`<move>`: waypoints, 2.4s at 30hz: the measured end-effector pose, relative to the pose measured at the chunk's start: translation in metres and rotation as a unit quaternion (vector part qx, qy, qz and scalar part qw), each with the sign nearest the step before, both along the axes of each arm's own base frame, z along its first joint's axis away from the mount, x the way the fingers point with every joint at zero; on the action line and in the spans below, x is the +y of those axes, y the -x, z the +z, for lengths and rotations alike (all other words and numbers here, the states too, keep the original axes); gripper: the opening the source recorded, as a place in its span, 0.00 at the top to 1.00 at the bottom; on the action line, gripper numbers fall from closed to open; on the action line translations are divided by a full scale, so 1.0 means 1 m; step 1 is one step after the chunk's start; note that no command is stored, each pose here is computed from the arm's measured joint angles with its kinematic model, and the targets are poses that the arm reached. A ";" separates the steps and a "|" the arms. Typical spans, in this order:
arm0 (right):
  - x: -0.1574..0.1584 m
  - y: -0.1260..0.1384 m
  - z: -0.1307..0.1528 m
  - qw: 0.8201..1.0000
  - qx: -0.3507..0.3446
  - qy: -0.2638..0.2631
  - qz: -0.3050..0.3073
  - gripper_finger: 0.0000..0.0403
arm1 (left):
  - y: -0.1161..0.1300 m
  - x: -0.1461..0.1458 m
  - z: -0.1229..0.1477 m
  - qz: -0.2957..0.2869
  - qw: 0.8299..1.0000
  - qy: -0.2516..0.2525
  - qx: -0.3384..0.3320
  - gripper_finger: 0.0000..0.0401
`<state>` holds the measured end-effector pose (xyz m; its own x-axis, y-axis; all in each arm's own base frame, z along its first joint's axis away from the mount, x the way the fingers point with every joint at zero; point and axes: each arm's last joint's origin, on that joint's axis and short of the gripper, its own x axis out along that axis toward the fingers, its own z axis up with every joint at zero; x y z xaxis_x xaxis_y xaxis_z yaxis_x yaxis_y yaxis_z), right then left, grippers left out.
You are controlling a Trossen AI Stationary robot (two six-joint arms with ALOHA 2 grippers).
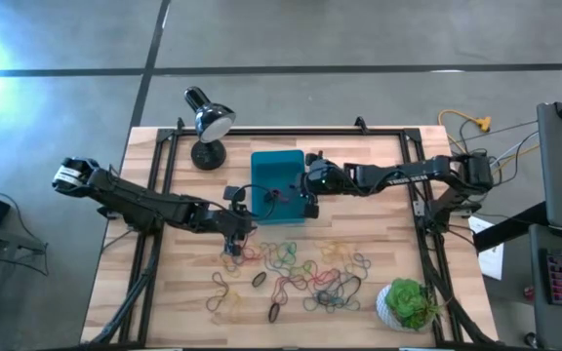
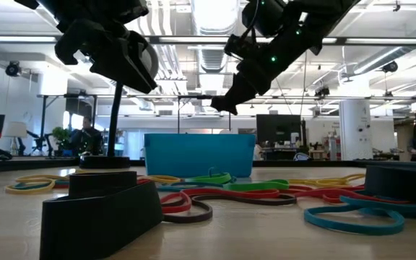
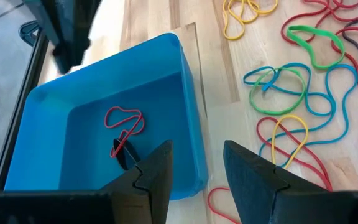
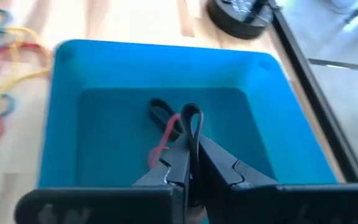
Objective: Pick and place rubber bands into bin
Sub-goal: Put the black rubber band into the blue bin
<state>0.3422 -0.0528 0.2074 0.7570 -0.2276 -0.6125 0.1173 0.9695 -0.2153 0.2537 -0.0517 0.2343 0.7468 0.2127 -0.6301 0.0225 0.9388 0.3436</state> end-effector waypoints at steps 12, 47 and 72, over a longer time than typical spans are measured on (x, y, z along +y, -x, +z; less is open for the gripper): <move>0.001 -0.005 -0.003 1.000 -0.019 -0.018 0.010 0.69 | -0.001 0.000 0.001 0.000 1.000 0.002 -0.009 0.68; 0.090 0.008 -0.017 0.975 0.088 -0.140 0.148 0.73 | -0.034 -0.053 -0.058 -0.148 0.968 0.196 0.062 0.68; 0.120 0.029 0.017 0.970 0.064 -0.159 0.172 0.83 | -0.047 -0.059 -0.086 -0.131 0.967 0.192 0.107 0.68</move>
